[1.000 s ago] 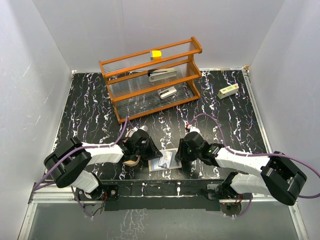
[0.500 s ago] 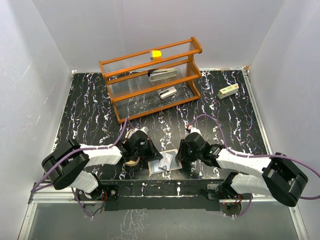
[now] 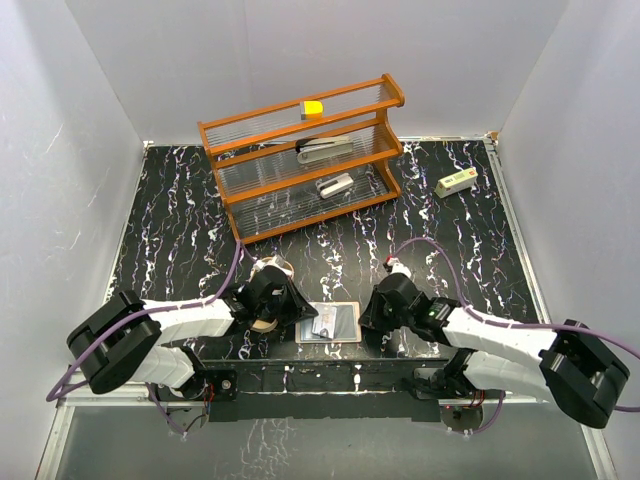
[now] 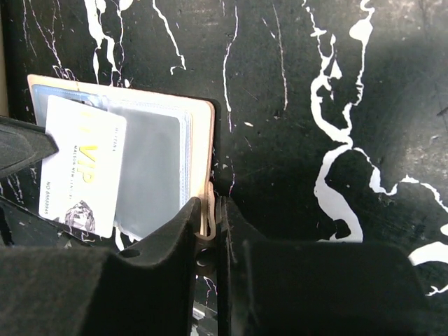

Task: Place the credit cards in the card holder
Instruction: Insert the credit card into the card holder.

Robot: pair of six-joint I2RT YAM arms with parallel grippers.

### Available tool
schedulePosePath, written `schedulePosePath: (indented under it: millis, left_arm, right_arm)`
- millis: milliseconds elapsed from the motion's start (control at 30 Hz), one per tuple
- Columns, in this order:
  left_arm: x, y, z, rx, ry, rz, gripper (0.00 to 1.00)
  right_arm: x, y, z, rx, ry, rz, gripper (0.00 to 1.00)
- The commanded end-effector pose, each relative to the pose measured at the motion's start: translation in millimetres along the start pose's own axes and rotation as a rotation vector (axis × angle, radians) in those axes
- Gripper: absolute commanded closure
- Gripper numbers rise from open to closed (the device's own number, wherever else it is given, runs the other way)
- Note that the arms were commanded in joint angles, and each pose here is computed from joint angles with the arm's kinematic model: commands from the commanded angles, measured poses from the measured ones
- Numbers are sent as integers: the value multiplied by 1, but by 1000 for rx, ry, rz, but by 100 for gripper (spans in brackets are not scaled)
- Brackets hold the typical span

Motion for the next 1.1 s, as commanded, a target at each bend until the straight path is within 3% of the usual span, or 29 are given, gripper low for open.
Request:
schedulePosePath:
  millis: [0,633,767,1067]
  left_arm:
    - [-10,0,2,-38,1,-59,100]
    - [-11,-12,-1,7,-65,-122,100]
    - [-5,-19,11,-52,-106,-103,100]
    - [-25,2,27,-185,-253,-194,100]
  right_arm:
    - [-1,0,3,-62,-86,-42,100]
    - [2,3,8,-188,-270,-72,100]
    - [0,5,9,-205,-289,-87,100]
    - [-3,4,14,-203,-273,-87,100]
Point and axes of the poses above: each gripper's point midway between its finger pads, its own y axis back along the fingers, its own z axis along the line the jaws close on, x = y × z, the point moved 2 cm from there along y, back along the fingers, and after that the axes turned 13 degrees about -y, right-handed, at the moved point
